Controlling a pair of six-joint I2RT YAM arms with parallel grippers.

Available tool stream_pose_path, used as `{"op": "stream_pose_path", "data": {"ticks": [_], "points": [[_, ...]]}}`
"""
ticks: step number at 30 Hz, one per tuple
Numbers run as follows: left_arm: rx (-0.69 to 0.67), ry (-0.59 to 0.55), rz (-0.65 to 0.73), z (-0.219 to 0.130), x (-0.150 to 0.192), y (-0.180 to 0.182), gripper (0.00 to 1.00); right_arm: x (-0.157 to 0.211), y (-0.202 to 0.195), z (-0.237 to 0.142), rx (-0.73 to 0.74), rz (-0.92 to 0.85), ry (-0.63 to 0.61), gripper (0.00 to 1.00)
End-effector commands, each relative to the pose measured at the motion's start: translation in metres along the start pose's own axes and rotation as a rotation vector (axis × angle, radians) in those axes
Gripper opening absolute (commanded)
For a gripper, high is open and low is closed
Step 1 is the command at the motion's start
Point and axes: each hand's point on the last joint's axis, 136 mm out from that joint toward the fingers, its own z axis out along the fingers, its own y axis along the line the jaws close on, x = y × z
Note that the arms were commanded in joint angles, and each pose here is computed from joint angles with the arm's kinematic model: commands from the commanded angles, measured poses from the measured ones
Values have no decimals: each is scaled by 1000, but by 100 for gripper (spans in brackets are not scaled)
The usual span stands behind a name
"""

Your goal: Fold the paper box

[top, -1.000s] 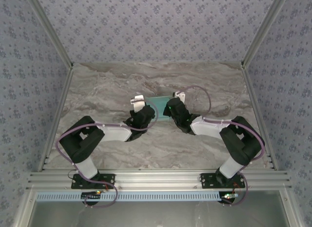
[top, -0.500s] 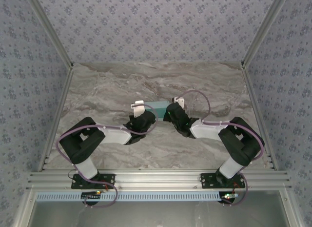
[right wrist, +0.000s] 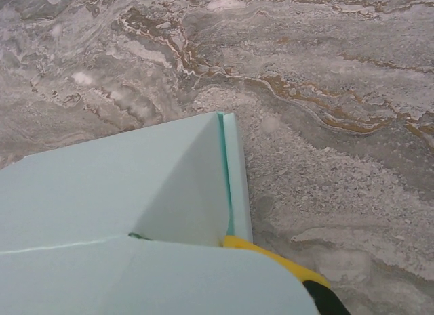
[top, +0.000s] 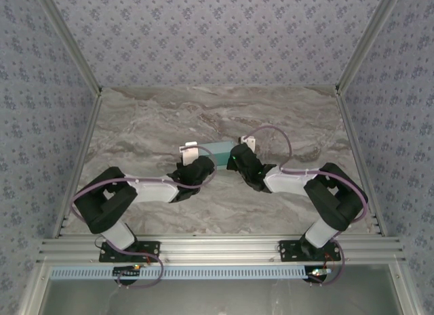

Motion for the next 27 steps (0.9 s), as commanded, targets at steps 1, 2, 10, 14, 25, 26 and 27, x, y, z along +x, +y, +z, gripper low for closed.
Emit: {"op": "stream_pose_path", "data": {"ticks": [1, 2, 10, 14, 25, 26, 27], "points": [[-87, 33, 78, -5, 8, 29, 34, 2, -31, -4, 144, -17, 6, 4], [-83, 40, 83, -6, 9, 29, 35, 1, -30, -4, 145, -17, 5, 4], [-33, 92, 121, -15, 15, 29, 62, -5, -27, -5, 157, -19, -6, 3], [9, 124, 156, -19, 16, 24, 69, -7, -27, -5, 161, -18, -11, 3], [159, 194, 215, -37, 15, 7, 90, -8, -26, -4, 170, -15, -14, 2], [173, 199, 216, -39, 15, 5, 91, -8, -26, -4, 171, -17, -13, 2], [188, 201, 219, -41, 14, 4, 93, -8, -26, -5, 170, -17, -13, 2]]}}
